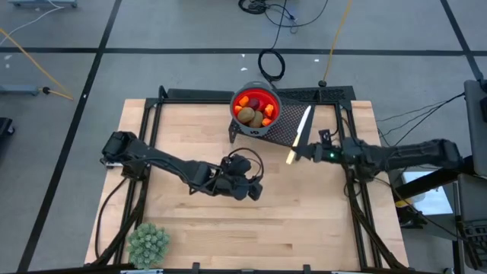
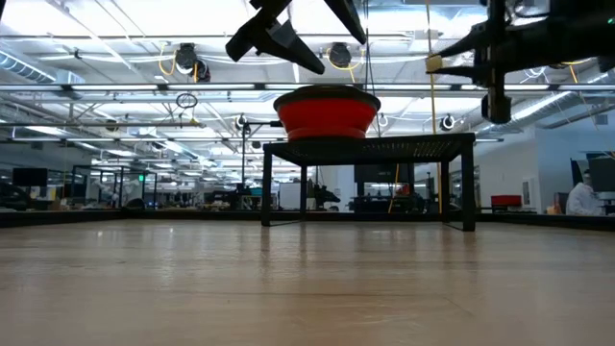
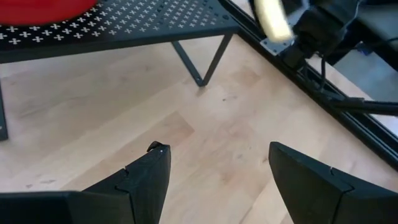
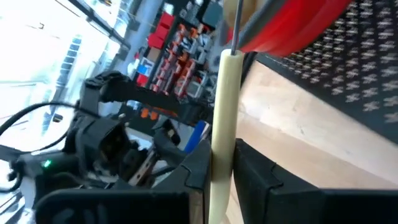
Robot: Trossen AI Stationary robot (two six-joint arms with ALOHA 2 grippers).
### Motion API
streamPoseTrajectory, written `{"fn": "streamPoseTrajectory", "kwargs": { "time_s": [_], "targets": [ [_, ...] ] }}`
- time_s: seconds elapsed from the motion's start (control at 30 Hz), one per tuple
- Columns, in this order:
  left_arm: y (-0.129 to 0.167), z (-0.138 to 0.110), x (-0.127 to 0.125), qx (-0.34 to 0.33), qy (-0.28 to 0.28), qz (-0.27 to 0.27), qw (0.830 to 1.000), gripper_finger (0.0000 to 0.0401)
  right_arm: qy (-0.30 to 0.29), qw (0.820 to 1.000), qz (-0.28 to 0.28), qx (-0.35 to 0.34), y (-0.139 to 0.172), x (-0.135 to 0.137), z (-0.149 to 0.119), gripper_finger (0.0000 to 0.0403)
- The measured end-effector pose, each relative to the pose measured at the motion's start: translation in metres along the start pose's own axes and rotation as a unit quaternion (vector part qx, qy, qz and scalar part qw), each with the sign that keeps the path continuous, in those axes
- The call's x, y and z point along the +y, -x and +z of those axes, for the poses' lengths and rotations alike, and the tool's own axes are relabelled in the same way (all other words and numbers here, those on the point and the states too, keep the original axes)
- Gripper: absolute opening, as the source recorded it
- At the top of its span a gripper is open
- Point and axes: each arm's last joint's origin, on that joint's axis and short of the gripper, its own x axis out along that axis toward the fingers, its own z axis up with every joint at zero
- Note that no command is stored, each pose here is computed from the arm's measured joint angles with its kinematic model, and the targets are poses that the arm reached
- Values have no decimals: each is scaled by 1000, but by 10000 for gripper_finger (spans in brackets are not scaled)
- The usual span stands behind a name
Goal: Pick & Place Fruit
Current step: Put the knife on the shelf to the right of the strainer bowl
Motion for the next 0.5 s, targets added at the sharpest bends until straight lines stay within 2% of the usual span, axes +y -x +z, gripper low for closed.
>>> {"fn": "streamPoseTrajectory", "kwargs": {
  "time_s": [0.2,0.27,0.5],
  "targets": [
    [0,-2,1,16,-30,1,999,271,-27,999,2,18,-2,-15,30,37],
    [0,-3,2,19,-22,3,1000,271,-37,999,-1,22,0,-20,39,37],
    [6,-8,5,-20,-50,58,997,271,-63,997,-13,40,3,-37,62,37]
  ]
}}
